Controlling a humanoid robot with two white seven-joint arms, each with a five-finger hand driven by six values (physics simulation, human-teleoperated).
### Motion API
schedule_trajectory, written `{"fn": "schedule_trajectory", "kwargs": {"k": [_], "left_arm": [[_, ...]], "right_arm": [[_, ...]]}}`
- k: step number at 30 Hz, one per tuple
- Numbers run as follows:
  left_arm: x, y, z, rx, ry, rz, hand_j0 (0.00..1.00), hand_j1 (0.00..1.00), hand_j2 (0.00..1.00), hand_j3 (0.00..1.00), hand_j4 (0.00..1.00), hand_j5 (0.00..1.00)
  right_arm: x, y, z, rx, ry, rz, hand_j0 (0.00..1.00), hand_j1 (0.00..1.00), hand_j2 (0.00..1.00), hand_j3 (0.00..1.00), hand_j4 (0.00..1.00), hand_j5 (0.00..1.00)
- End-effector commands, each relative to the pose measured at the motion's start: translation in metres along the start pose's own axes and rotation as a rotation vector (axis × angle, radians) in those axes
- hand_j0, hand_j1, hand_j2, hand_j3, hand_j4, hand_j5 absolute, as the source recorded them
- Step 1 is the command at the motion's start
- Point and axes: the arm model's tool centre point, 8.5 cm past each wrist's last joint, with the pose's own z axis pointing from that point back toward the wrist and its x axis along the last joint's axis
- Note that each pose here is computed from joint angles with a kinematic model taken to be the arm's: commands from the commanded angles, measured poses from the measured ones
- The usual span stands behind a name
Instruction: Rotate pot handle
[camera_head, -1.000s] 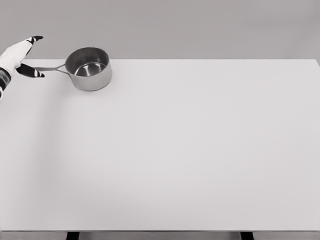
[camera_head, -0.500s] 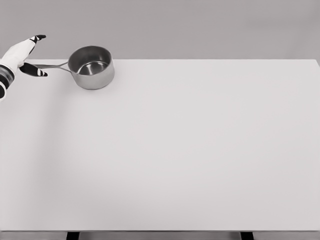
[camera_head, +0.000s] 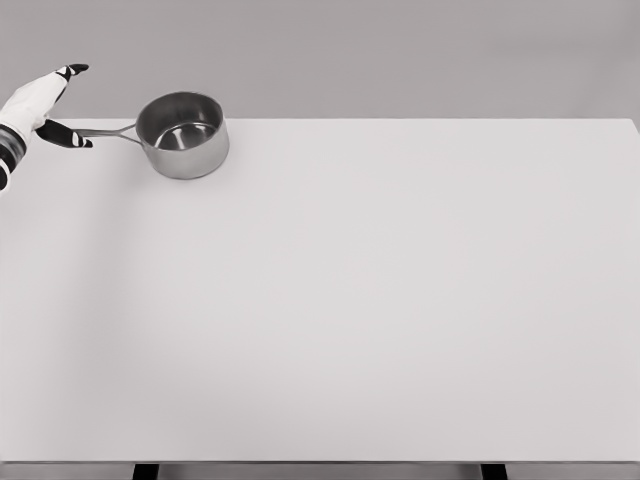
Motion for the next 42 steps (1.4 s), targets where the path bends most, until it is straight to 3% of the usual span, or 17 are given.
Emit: {"fn": "schedule_trajectory", "kwargs": {"k": [1, 21, 28, 42], "left_arm": [[0.0, 0.0, 0.0, 0.002, 0.0, 0.002, 1.0, 1.0, 1.0, 1.0, 1.0, 1.0], [0.01, 0.0, -0.005, 0.008, -0.011, 0.01, 1.0, 1.0, 1.0, 1.0, 1.0, 1.0], [0.022, -0.003, -0.01, 0.008, -0.032, 0.02, 1.0, 1.0, 1.0, 1.0, 1.0, 1.0], [0.002, 0.01, -0.001, 0.015, -0.012, 0.007, 1.0, 1.0, 1.0, 1.0, 1.0, 1.0]], "right_arm": [[0.0, 0.0, 0.0, 0.0, 0.001, 0.0, 1.0, 1.0, 1.0, 1.0, 1.0, 1.0], [0.0, 0.0, 0.0, 0.0, -0.001, 0.0, 1.0, 1.0, 1.0, 1.0, 1.0, 1.0], [0.0, 0.0, 0.0, 0.0, -0.001, 0.0, 1.0, 1.0, 1.0, 1.0, 1.0, 1.0], [0.0, 0.0, 0.0, 0.0, -0.001, 0.0, 1.0, 1.0, 1.0, 1.0, 1.0, 1.0]]}}
